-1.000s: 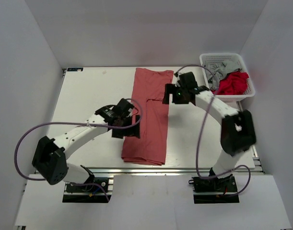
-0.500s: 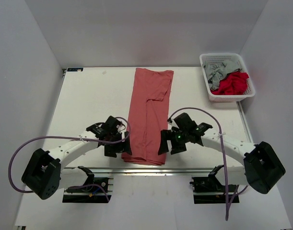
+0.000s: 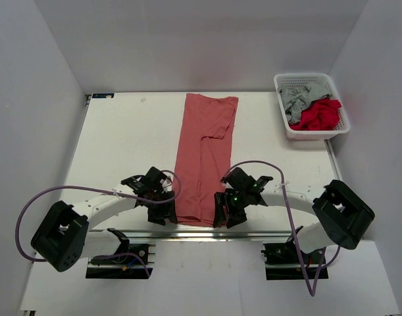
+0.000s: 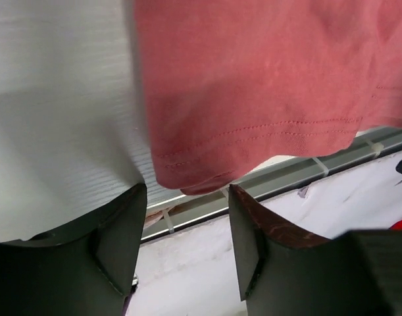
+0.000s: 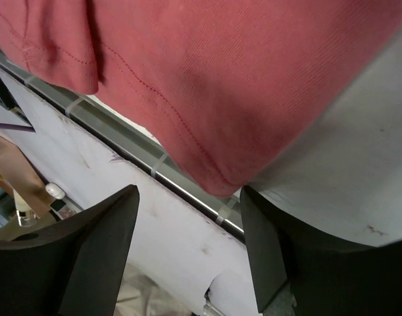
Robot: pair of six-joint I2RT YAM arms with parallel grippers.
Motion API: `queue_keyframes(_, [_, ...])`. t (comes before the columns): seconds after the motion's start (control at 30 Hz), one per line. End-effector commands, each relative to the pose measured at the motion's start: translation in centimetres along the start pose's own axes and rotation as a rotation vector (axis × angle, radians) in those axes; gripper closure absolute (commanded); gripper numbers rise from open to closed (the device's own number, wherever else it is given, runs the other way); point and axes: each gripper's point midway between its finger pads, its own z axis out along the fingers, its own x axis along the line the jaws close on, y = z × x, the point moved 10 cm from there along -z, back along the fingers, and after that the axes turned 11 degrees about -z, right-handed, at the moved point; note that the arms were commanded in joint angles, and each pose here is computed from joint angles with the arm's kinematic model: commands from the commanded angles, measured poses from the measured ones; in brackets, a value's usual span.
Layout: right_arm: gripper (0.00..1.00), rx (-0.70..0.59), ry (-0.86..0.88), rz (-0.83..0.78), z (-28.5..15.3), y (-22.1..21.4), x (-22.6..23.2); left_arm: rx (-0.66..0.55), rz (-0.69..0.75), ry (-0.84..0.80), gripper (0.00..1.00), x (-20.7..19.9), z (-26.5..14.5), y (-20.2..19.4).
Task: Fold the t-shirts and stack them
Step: Grab the bottom of the folded rectangular tshirt with both arms, then fold the folded rectangular tshirt in 1/3 of the way
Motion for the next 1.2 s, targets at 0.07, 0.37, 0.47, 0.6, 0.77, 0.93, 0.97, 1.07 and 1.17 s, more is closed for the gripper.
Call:
queue_keyframes(0.07, [0.34,-0.014,-0.023,-0.004,0.6,0.8,0.5,0.022,0.03,-0.018,0.39,0.1,0.5,0.0])
queue_keyframes(0.37, [0.61,-0.007,-0.077,-0.018,1.1,2.0,0.5,0.015,0.052,-0.024,0.68,-1.0,0.9,1.2])
queue_keyframes(0.47, [0.89,-0.027,-0.13,-0.031,0.7,2.6,0.4,-0.005,0.061,-0.045,0.95,-2.0,0.2,1.8])
queue_keyframes(0.6, [1.0,-0.109,-0.186,-0.065,-0.8,3.8,1.2,-0.071,0.1,-0.115,1.0,-4.0,-1.5,2.9])
queue_keyframes(0.77, [1.0,-0.218,-0.222,-0.104,-2.4,5.6,2.1,-0.172,0.143,-0.182,1.0,-6.6,-3.3,5.1])
queue_keyframes(0.93, [1.0,-0.334,-0.391,-0.087,-4.0,8.5,1.7,-0.259,0.129,-0.082,1.0,-8.0,-4.6,7.5])
queue_keyframes(0.97, [1.0,-0.356,-0.404,-0.1,-4.5,9.2,1.8,-0.278,0.147,-0.098,1.0,-8.9,-5.1,8.2])
queue_keyframes(1.07, [1.0,-0.403,-0.496,-0.122,-5.8,11.3,0.9,-0.329,0.159,-0.07,1.0,-10.4,-5.1,10.6])
queue_keyframes(1.17, [1.0,-0.46,-0.525,-0.157,-7.6,14.1,1.1,-0.386,0.149,-0.011,1.0,-11.7,-5.6,13.0])
